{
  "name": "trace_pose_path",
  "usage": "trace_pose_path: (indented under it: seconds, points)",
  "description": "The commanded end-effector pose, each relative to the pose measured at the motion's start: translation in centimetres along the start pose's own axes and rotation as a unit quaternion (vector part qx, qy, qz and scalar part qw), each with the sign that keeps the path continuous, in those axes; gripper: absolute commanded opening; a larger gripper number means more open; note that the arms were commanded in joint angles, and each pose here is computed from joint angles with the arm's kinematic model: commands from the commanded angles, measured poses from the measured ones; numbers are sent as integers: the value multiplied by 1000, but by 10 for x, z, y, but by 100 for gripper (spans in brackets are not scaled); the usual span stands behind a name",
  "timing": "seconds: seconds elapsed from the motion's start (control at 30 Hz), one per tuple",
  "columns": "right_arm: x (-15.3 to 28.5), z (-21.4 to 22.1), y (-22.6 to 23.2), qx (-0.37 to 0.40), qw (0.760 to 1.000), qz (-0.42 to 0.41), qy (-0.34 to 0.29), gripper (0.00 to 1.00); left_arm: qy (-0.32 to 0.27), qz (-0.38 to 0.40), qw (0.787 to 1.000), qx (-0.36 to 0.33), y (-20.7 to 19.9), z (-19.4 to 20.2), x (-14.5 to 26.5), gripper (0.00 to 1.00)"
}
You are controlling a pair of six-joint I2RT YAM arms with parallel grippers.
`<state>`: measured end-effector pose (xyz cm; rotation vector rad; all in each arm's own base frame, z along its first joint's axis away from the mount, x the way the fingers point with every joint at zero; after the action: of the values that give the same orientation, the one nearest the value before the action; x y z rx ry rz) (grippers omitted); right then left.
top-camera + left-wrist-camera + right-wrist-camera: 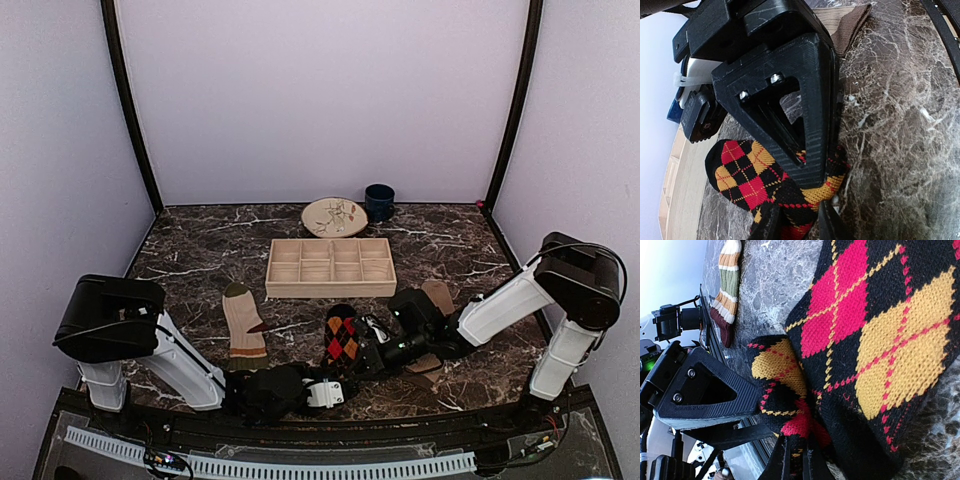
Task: Roll the socks
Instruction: Roll the sock at the center of the board.
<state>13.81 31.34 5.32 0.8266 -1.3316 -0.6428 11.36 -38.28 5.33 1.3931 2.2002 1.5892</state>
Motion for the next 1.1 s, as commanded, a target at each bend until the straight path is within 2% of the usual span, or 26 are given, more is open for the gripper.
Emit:
trace_pose_path:
  seconds: [0.0,0.27,1.07]
  points:
    - [-2,1,-7,-11,1000,17,8,4,60,-13,996,-59,6,11,3,29]
    - [-3,1,-8,-9,1000,20,13,4,85,11,993,-77,-7,19,-5,34]
    - [0,-2,-3,-4,999,29,19,6,132,123,983,-36,-31,46,-15,37]
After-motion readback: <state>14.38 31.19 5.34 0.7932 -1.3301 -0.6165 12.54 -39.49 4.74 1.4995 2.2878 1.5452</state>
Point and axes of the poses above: each gripper's point midway between its finger pads, its own x axis back along the fingers, its own y axis along the line the jaws close on, z = x × y, the point moved 5 cm from there along x, back along the fingers, and after that the axes turned 15 degrees about -x, right-handed, at the moved point
